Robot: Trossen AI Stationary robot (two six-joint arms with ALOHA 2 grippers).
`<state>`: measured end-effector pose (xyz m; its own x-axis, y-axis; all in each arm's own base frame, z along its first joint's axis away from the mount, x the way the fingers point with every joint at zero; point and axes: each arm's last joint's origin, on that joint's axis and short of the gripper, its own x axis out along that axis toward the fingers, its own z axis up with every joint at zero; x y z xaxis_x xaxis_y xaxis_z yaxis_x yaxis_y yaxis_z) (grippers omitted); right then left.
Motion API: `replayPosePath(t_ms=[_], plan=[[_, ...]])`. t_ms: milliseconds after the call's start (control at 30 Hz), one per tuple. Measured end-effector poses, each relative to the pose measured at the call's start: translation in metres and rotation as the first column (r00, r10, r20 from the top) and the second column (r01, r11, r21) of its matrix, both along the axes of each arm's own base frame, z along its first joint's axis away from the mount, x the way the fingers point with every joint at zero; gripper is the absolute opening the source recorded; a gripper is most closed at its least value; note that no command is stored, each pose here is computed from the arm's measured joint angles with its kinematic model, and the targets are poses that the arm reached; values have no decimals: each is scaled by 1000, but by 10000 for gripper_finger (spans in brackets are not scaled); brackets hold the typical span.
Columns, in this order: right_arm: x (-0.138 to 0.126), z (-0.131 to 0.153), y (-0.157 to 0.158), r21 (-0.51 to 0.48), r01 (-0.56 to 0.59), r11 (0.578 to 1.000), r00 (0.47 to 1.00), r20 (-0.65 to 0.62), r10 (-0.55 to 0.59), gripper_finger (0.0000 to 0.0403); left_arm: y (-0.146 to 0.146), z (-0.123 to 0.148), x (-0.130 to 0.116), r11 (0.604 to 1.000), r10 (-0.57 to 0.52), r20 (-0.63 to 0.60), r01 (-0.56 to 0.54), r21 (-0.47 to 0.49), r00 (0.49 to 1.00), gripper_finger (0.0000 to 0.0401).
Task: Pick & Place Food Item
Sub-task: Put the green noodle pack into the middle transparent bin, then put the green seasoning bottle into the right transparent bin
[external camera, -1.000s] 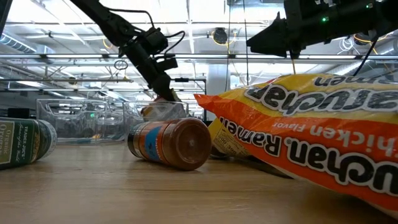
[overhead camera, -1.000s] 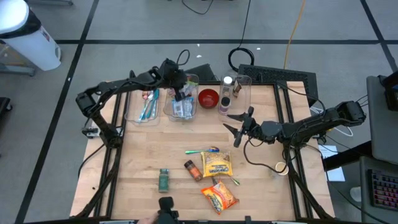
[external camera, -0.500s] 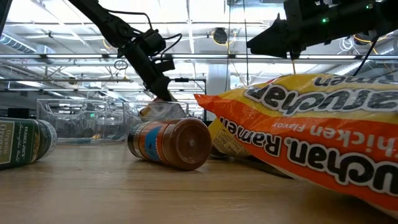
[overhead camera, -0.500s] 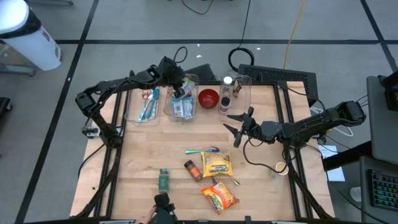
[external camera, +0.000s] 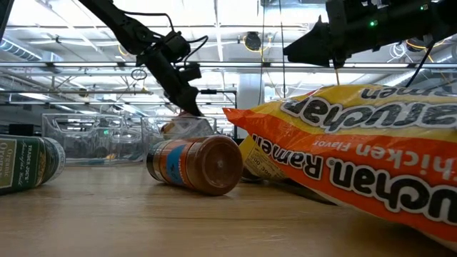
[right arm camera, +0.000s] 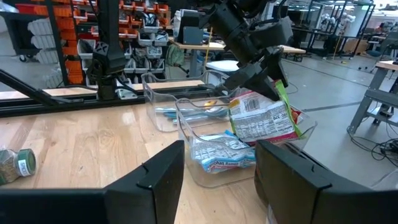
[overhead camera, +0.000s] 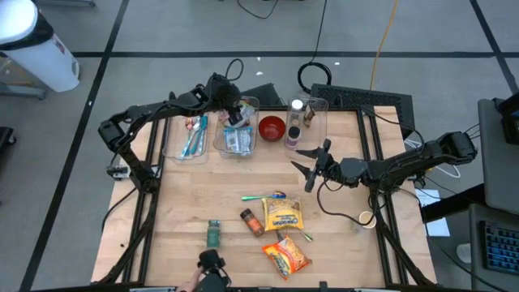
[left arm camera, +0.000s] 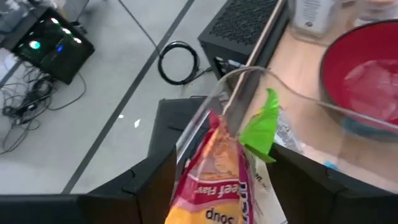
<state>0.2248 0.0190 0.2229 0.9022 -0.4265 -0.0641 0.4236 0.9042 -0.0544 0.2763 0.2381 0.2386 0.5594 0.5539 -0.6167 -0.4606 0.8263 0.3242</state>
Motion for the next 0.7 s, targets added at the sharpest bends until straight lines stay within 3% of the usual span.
replayPosePath(t_ms=[533, 700], plan=[[0, -1, 0, -1, 0, 1000, 1000, -6, 0, 185, 3, 1, -3, 989, 133, -43, -130, 70, 990, 255], [0, -1, 0, -1, 0, 1000, 1000, -6, 0, 185, 5, 8, -3, 976, 168, -21, -163, 142, 986, 255]])
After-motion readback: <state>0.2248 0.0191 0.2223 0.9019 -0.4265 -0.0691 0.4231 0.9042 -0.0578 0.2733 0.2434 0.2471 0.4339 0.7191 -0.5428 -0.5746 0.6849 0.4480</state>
